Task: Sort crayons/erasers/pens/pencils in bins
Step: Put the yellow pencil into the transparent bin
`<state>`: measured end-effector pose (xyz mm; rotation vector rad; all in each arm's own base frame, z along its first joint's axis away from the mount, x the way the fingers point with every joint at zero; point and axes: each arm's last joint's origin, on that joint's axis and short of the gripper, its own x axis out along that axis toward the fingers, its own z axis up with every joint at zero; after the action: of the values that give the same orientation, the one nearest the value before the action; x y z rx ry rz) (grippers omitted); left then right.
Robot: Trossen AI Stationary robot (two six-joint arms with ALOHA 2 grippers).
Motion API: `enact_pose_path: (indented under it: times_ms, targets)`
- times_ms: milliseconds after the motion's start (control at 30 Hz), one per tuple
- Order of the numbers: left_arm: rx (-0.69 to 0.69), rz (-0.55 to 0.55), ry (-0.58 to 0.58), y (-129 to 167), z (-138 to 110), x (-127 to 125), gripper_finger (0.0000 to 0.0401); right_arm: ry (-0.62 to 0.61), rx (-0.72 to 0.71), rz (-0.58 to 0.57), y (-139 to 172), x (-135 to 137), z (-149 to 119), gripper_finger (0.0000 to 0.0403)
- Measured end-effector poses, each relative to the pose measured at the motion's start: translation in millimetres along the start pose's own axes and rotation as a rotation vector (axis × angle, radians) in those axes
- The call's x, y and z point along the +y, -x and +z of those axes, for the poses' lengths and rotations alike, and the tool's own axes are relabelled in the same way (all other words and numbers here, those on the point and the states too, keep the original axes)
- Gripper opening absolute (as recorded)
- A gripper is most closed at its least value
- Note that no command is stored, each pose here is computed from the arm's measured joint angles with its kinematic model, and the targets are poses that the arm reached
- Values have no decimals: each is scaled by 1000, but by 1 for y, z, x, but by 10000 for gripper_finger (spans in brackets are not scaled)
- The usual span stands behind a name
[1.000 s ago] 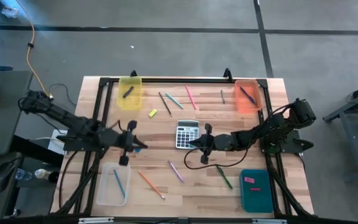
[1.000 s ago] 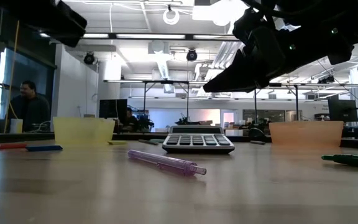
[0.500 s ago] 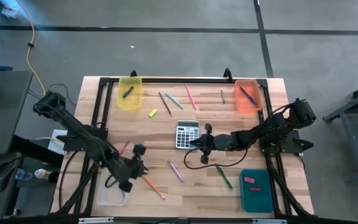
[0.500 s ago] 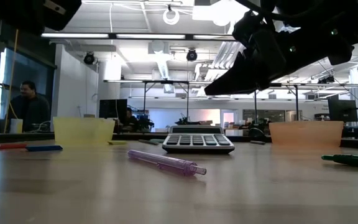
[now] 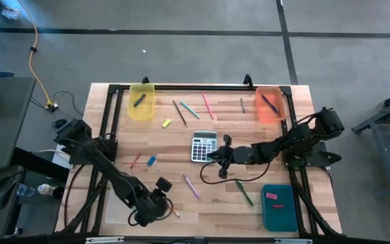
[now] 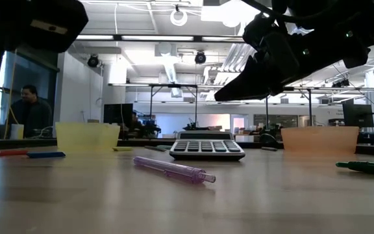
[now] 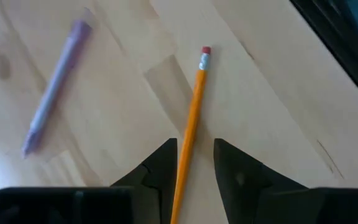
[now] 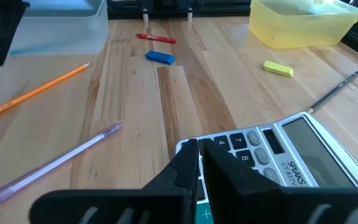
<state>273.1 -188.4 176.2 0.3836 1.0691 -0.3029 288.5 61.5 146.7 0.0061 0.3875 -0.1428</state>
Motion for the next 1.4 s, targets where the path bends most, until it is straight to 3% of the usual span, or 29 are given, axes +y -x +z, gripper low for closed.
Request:
enact_pose_path:
  times_ms: [433,633,1200,1400]
  targets:
    - [148,27,2,-28,-6,7,86,1,4,-1,0,0,0,15]
    - [187,-13,-19,-39,-9,9,74,1,4,-1,0,0,0,15]
    - [225,-82,-111,-47,-11,16,16,2,7,-1,0,0,-1,15]
    - [248,-86,-143,-51,-14,18,15,2,7,-1,0,0,-1,15]
